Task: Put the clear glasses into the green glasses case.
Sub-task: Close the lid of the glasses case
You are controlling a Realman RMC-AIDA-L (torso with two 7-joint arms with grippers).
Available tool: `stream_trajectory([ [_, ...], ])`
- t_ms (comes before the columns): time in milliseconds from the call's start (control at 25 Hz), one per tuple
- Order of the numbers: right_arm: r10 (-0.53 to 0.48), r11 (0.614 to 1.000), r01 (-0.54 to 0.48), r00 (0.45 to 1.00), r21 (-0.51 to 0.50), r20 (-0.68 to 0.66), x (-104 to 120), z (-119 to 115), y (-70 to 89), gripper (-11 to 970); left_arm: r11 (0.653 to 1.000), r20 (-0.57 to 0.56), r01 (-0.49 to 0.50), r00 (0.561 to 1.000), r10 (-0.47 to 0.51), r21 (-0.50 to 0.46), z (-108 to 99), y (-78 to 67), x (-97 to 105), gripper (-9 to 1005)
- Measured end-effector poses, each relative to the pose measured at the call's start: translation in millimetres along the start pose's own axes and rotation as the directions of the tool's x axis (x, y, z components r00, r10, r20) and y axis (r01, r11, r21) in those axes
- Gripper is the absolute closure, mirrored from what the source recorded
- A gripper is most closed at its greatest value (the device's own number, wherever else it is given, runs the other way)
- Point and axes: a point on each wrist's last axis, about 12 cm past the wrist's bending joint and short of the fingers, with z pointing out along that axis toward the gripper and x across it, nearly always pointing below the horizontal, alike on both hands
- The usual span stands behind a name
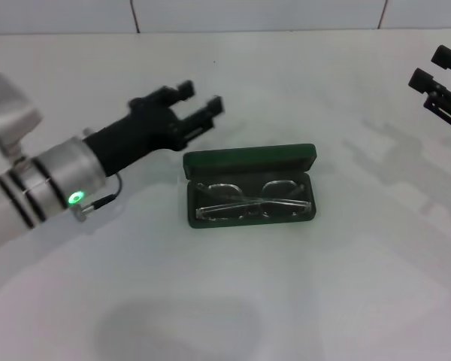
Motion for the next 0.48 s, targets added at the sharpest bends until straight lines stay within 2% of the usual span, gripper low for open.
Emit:
stream_trajectory([
  [80, 0.000, 1.000, 0.000, 1.000, 0.004, -0.009, 1.1, 1.3, -0.5, 443, 0.999, -0.086, 0.023, 0.996, -0.020, 0.031, 14.1, 3.2, -5.1, 433],
  [160, 0.001, 1.000, -0.001, 1.000, 0.004, -0.013, 1.7, 2.0, -0.4, 429, 0.999, -0.156, 0.031, 0.987, -0.025, 0.037, 24.7, 4.9, -8.0, 371],
  [320, 0.003, 1.000, -0.003, 1.000, 0.009, -0.020, 4.4, 3.1, -0.2, 410, 0.999, -0.220, 0.017, 0.975, -0.008, 0.039, 38.3, 4.3, -13.0, 248],
  [480, 0.000, 1.000, 0.000, 1.000, 0.008, -0.024, 5.6, 3.4, 0.6, 402, 0.998, -0.262, -0.004, 0.965, 0.021, 0.067, 46.5, -1.0, -14.7, 192],
])
